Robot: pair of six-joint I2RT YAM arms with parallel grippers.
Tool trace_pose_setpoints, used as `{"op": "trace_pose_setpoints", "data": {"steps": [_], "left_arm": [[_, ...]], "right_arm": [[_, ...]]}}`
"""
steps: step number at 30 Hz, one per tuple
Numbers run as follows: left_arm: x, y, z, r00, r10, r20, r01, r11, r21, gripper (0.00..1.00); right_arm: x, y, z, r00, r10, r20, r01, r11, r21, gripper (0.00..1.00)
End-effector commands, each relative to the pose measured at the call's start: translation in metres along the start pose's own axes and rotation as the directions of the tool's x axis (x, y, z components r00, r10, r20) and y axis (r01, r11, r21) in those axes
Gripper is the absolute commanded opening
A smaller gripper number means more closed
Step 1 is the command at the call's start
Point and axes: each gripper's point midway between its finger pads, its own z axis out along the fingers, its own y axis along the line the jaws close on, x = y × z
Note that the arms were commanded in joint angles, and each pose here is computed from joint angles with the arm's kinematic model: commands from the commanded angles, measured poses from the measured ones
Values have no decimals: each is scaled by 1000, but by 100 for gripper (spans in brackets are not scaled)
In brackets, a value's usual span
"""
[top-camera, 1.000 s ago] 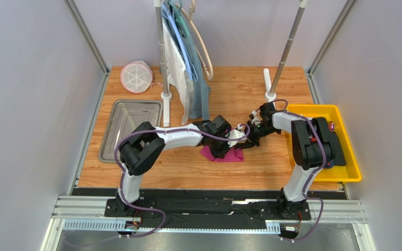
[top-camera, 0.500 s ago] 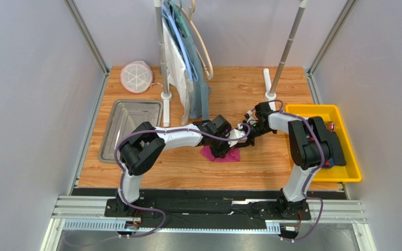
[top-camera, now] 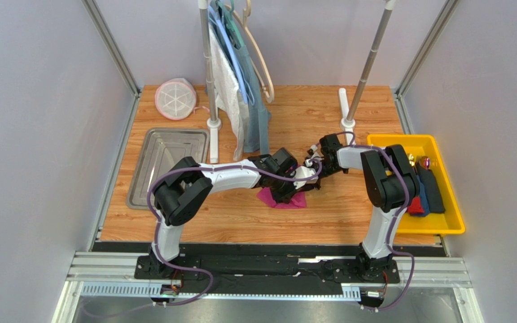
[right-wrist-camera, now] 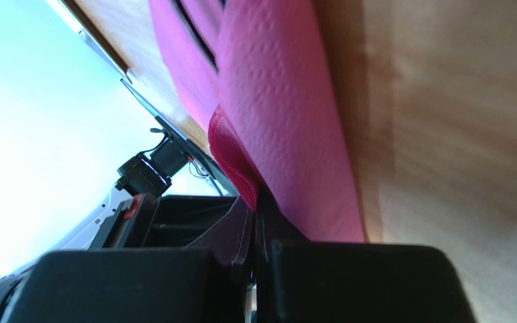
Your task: Place the utensils on the paper napkin and roll it up
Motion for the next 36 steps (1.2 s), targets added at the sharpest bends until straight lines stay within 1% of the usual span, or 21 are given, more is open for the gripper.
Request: {"op": "trace_pose_setpoints", "data": {"steps": [1, 3, 8, 11, 14, 17, 18, 21, 23, 24, 27, 31, 36], "left_arm": [[-20, -4, -9, 998, 16, 62, -17, 1000, 14, 11], [-20, -5, -14, 998, 20, 68, -21, 1000, 13, 12], [-20, -11, -32, 996, 39, 85, -40, 999, 4, 17], [-24, -12, -42, 993, 60, 103, -59, 998, -11, 21], [-30, -13, -50, 990, 79, 119, -77, 997, -22, 23], [-37, -14, -53, 985, 106, 133, -102, 994, -37, 24], [-39, -16, -51, 984, 119, 133, -115, 993, -36, 24], [-46, -18, -46, 978, 155, 137, -149, 987, -51, 25], [-51, -20, -44, 974, 174, 143, -167, 984, -57, 25], [-53, -18, -41, 974, 176, 142, -169, 984, -65, 25], [-58, -15, -35, 971, 192, 146, -180, 980, -89, 25], [-60, -6, -27, 969, 204, 136, -189, 975, -117, 24], [-49, 8, -11, 971, 223, 89, -208, 966, -153, 23]], "right_arm": [[-10, 6, 7, 999, -32, 23, 33, 999, -27, 0], [-11, 3, 10, 999, -35, 26, 35, 999, -18, 0], [-14, -4, 14, 999, -30, 32, 30, 1000, 2, 0], [-14, -7, 15, 999, -27, 29, 26, 1000, 10, 3], [-16, -8, 16, 999, -22, 29, 22, 1000, 12, 8], [-15, -7, 17, 1000, -15, 23, 15, 1000, 12, 20], [-15, -6, 18, 1000, -17, 22, 17, 1000, 13, 26], [-14, -5, 18, 1000, -16, 18, 16, 1000, 12, 34], [-14, -3, 17, 1000, -17, 15, 17, 1000, 10, 35], [-14, -2, 17, 1000, -21, 16, 21, 1000, 9, 39], [-13, 0, 18, 1000, -24, 8, 24, 1000, 10, 43], [-11, 0, 18, 1000, -21, 0, 21, 1000, 14, 44], [-11, 1, 17, 1000, -23, 0, 23, 1000, 12, 43]]}}
